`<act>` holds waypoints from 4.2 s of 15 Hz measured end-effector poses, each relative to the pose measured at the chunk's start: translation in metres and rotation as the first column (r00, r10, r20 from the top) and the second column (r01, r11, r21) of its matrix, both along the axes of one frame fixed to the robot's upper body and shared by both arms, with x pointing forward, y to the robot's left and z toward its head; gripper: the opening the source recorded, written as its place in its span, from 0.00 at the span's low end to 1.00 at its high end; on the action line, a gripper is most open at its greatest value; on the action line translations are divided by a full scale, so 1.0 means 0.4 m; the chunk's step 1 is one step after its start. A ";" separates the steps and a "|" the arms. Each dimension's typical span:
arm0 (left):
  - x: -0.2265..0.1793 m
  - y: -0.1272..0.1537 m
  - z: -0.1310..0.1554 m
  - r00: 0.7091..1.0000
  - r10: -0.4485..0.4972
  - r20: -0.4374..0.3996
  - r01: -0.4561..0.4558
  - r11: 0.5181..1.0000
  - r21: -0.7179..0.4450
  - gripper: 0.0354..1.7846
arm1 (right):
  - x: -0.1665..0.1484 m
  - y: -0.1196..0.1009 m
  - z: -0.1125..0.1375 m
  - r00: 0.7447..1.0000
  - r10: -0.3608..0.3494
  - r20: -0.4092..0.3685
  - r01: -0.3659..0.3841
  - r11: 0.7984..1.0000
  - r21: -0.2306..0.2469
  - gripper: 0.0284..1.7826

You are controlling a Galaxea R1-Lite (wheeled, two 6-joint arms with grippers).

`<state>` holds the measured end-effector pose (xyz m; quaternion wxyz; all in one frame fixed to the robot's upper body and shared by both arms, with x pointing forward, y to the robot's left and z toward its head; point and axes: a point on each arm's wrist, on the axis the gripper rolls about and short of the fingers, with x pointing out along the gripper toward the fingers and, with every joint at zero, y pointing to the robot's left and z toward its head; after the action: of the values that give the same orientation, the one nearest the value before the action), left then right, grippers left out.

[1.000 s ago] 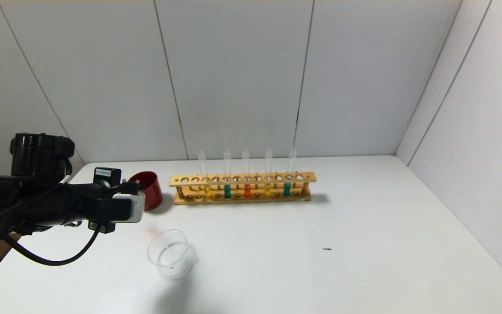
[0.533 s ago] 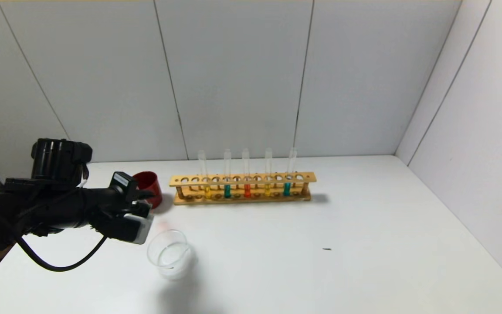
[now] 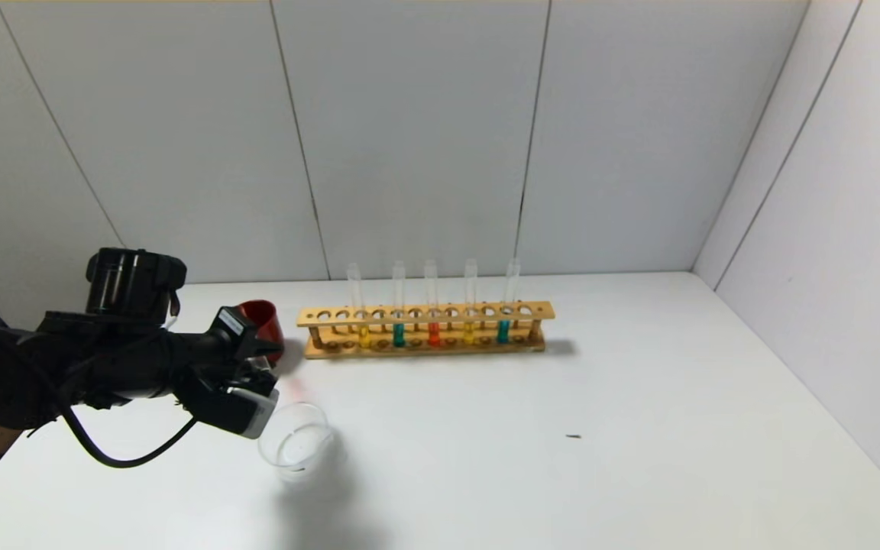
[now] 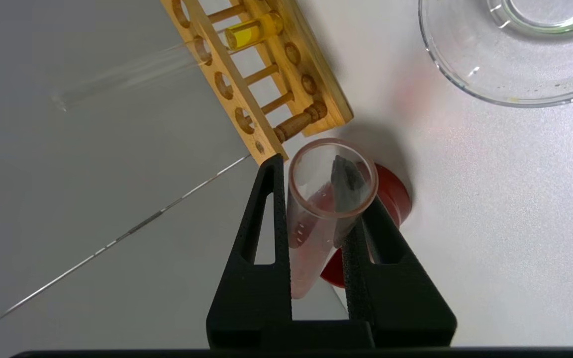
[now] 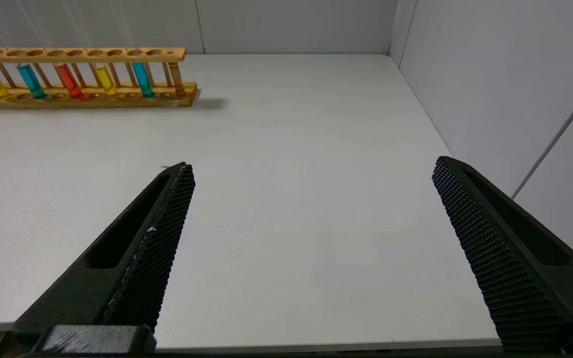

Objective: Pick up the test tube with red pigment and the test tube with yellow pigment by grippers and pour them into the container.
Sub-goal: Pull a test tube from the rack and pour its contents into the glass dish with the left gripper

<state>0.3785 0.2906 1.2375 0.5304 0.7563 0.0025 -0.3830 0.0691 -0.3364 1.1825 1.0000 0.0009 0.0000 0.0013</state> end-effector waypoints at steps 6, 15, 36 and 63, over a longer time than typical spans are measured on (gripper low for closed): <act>0.020 -0.001 0.000 0.999 -0.026 0.036 0.024 0.997 0.069 0.17 | 0.000 0.000 0.000 1.000 0.000 0.000 0.000 1.000 0.000 0.98; 0.056 0.001 -0.027 0.995 -0.087 0.051 0.076 0.981 0.179 0.17 | 0.000 0.000 0.000 1.000 0.000 0.000 0.000 1.000 0.000 0.98; 0.082 -0.015 -0.052 0.984 -0.167 0.069 0.137 0.940 0.314 0.17 | 0.000 0.000 0.000 1.000 0.000 0.000 0.000 1.000 0.000 0.98; 0.045 -0.042 -0.026 0.956 -0.269 0.113 0.208 0.899 0.386 0.17 | 0.000 0.000 0.000 1.000 0.000 0.000 0.000 1.000 0.000 0.98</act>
<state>0.3964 0.2736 1.2272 0.3259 0.8658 -0.0619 -0.3746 0.0691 -0.3364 1.1825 1.0000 0.0009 0.0000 0.0011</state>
